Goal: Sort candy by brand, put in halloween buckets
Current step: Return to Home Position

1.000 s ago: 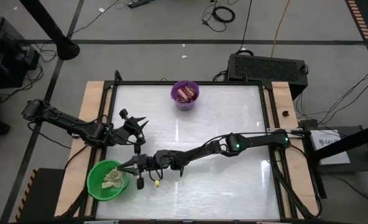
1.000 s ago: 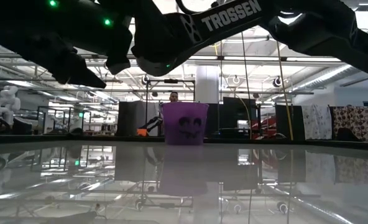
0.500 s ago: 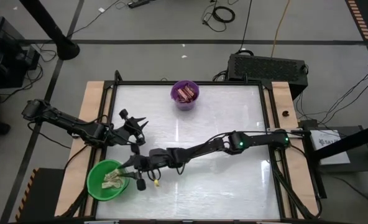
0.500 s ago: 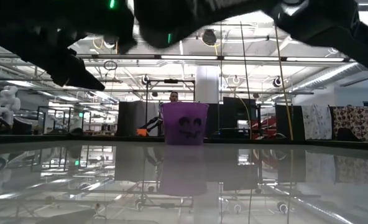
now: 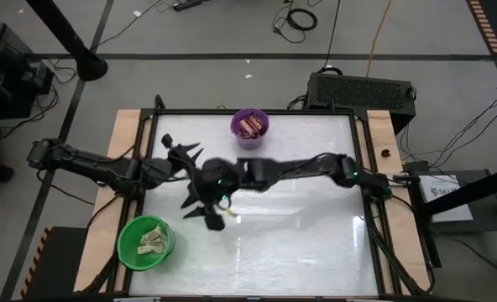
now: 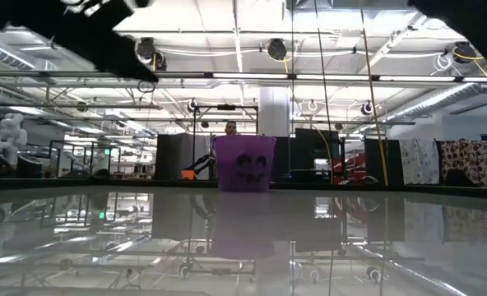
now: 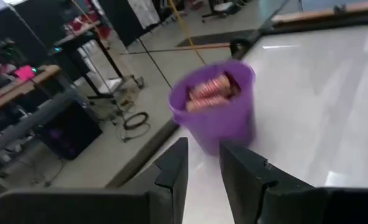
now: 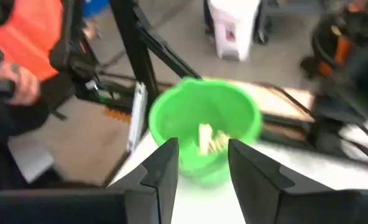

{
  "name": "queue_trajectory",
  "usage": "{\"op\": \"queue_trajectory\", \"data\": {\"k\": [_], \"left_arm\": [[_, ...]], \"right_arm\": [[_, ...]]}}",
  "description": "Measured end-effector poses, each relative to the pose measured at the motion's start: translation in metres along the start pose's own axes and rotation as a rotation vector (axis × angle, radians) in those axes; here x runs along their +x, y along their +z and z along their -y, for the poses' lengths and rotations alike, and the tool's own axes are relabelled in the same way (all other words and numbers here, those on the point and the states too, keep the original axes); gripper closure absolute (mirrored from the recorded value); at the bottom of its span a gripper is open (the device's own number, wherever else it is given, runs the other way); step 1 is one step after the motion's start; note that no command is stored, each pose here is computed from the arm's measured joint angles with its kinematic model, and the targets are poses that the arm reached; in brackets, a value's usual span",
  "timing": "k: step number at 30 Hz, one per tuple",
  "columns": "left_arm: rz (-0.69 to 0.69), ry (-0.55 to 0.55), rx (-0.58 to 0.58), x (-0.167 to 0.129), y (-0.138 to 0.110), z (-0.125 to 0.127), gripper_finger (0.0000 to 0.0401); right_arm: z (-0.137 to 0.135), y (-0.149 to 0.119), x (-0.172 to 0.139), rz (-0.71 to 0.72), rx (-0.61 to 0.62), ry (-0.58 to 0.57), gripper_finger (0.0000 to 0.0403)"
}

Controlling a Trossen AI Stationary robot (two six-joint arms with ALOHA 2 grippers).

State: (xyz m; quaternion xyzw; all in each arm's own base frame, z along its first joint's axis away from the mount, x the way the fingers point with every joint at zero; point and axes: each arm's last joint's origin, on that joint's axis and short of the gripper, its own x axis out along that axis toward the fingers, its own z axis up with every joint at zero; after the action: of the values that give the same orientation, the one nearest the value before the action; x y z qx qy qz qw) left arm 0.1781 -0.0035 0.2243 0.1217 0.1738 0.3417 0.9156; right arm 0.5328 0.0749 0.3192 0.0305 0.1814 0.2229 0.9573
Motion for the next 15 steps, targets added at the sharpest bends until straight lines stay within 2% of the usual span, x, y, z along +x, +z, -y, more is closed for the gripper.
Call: {"op": "queue_trajectory", "data": {"k": [6, 9, 12, 15], "left_arm": [[0.005, 0.016, 0.008, 0.008, 0.037, -0.024, 0.0303], [-0.009, -0.072, 0.001, 0.009, 0.050, -0.035, 0.0303], [0.016, -0.180, -0.023, 0.005, 0.057, -0.043, 0.0303], [0.061, -0.214, -0.061, -0.004, 0.061, -0.053, 0.0303]], "right_arm": [[-0.009, 0.024, -0.053, -0.126, 0.055, -0.022, 0.0270], [-0.013, 0.033, -0.085, -0.205, 0.073, -0.055, 0.0270], [-0.017, 0.037, -0.113, -0.294, 0.064, -0.153, 0.0270], [-0.018, 0.036, -0.130, -0.372, 0.053, -0.233, 0.0270]]}}
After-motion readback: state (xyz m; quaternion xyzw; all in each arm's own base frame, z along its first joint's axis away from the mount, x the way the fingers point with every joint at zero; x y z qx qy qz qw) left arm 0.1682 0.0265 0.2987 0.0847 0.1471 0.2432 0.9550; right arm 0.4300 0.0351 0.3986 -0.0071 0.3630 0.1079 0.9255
